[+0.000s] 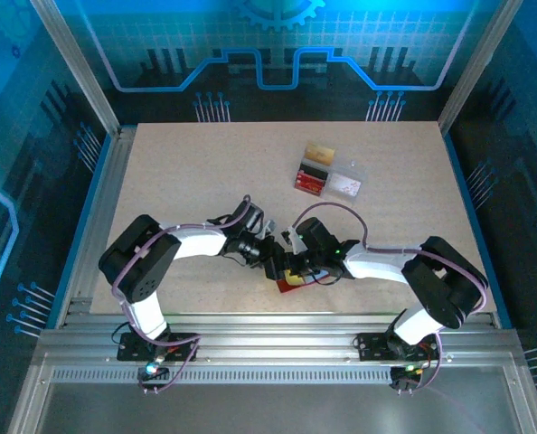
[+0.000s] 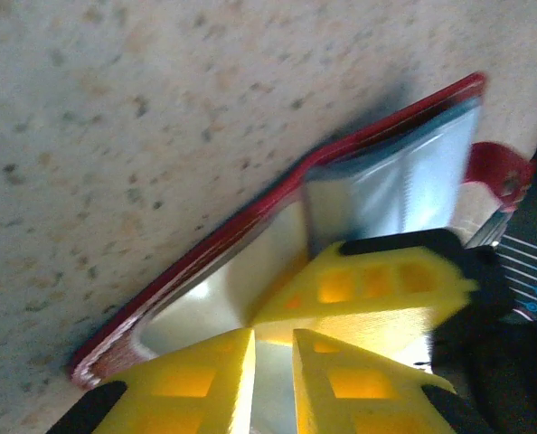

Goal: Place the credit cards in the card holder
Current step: Flip over the card slot in the card holder.

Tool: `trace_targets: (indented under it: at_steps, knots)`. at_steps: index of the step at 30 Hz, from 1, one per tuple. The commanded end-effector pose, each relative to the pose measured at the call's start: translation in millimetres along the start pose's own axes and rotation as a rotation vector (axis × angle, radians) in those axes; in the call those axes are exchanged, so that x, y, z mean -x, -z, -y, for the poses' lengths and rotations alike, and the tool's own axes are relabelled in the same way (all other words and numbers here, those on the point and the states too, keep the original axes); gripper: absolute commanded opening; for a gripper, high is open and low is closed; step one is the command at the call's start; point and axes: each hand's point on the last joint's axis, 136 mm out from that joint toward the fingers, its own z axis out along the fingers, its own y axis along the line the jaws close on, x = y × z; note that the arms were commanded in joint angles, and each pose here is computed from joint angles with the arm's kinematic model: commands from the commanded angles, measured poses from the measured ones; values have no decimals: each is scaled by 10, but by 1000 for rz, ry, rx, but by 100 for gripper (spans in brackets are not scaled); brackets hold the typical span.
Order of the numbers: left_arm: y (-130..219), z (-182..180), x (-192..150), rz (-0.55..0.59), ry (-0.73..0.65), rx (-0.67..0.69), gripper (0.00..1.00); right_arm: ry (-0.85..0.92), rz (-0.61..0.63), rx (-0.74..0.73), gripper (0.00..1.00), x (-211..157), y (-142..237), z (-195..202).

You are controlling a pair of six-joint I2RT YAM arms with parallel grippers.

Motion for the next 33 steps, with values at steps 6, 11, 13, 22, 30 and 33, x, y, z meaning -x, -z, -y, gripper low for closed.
trace_targets:
  at_steps: [6,11,13,22,30,33]
  knots:
    - [-204,-308,-199,-76,33,56,18,-5,35,-30,94,100,132,21]
    - [-246,-448,-221,-83,23,94,18,30,62,-128,93,213,294,76]
    - [-253,-457,-225,-89,15,99,18,51,69,-187,90,248,385,126]
    - [-235,-444,-173,-86,-30,130,19,82,50,-445,55,284,595,501]
    - [-222,-466,-143,-81,-47,155,20,75,21,-588,45,292,606,824]
    - [-227,-465,-145,-83,-45,154,20,77,3,-613,45,286,565,886]
